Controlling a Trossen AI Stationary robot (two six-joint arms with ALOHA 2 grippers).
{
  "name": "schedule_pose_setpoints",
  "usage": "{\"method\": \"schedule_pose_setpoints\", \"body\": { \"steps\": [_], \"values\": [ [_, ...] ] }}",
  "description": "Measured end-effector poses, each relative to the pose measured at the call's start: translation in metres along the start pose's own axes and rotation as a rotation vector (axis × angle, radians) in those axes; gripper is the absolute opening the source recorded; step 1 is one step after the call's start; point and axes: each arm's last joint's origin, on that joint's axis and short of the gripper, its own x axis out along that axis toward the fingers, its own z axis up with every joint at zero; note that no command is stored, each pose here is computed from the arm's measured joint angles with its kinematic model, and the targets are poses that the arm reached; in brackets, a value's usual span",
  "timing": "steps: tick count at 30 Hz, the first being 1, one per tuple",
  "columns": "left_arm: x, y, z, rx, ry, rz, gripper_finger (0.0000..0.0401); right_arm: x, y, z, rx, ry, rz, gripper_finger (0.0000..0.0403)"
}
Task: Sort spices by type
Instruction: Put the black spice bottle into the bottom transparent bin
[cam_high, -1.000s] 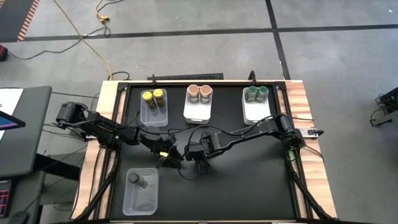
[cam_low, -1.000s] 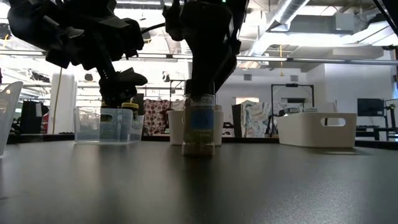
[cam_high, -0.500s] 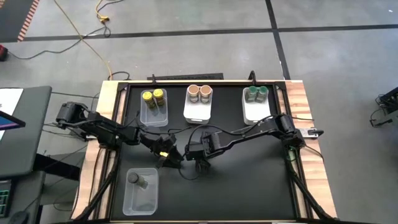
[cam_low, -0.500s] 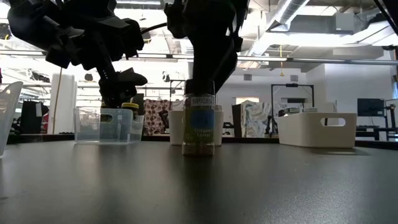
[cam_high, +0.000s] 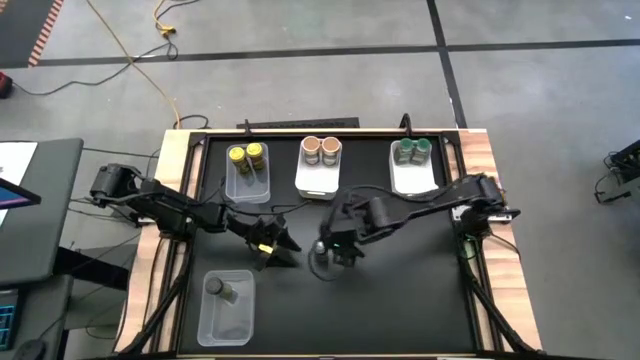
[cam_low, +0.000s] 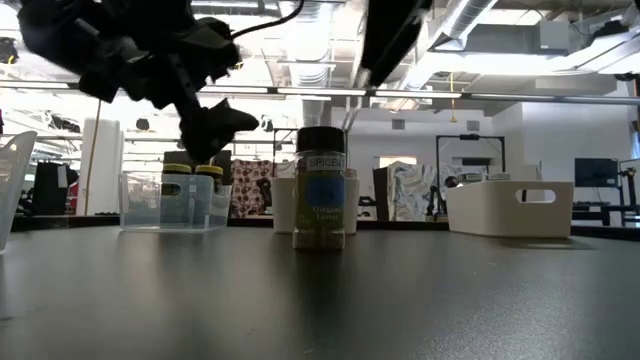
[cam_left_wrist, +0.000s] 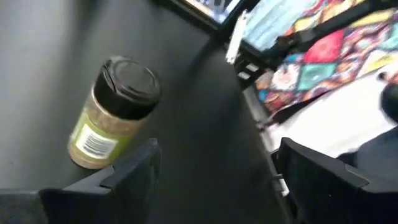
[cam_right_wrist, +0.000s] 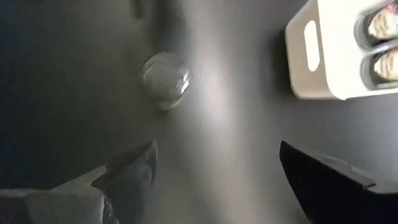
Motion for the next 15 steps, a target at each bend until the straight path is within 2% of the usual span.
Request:
{"method": "schedule_pose_setpoints", "body": {
  "steps": [2, 5, 8, 10, 13, 15],
  "values": [
    [0.005, -0.002, 0.008, 0.028, 0.034, 0.045, 0.0309, -0.013, 0.003, -0.014, 0.009, -0.019, -0.010, 0.0364],
    [0.011, -0.008, 0.021, 0.090, 0.138, 0.175, 0.0309, -0.026, 0.007, -0.044, 0.062, -0.055, -0.078, 0.0364],
    [0.013, -0.021, 0.038, 0.202, 0.256, 0.328, 0.0309, -0.034, 0.012, -0.077, 0.154, -0.090, -0.118, 0.0364],
    [0.011, -0.031, 0.051, 0.289, 0.297, 0.412, 0.0309, -0.035, 0.017, -0.095, 0.209, -0.107, -0.101, 0.0364],
    [0.011, -0.047, 0.072, 0.391, 0.258, 0.496, 0.0309, -0.032, 0.024, -0.115, 0.260, -0.131, -0.063, 0.0364],
    [0.011, -0.055, 0.085, 0.447, 0.206, 0.514, 0.0309, -0.030, 0.029, -0.122, 0.285, -0.162, -0.041, 0.0364]
  ]
}}
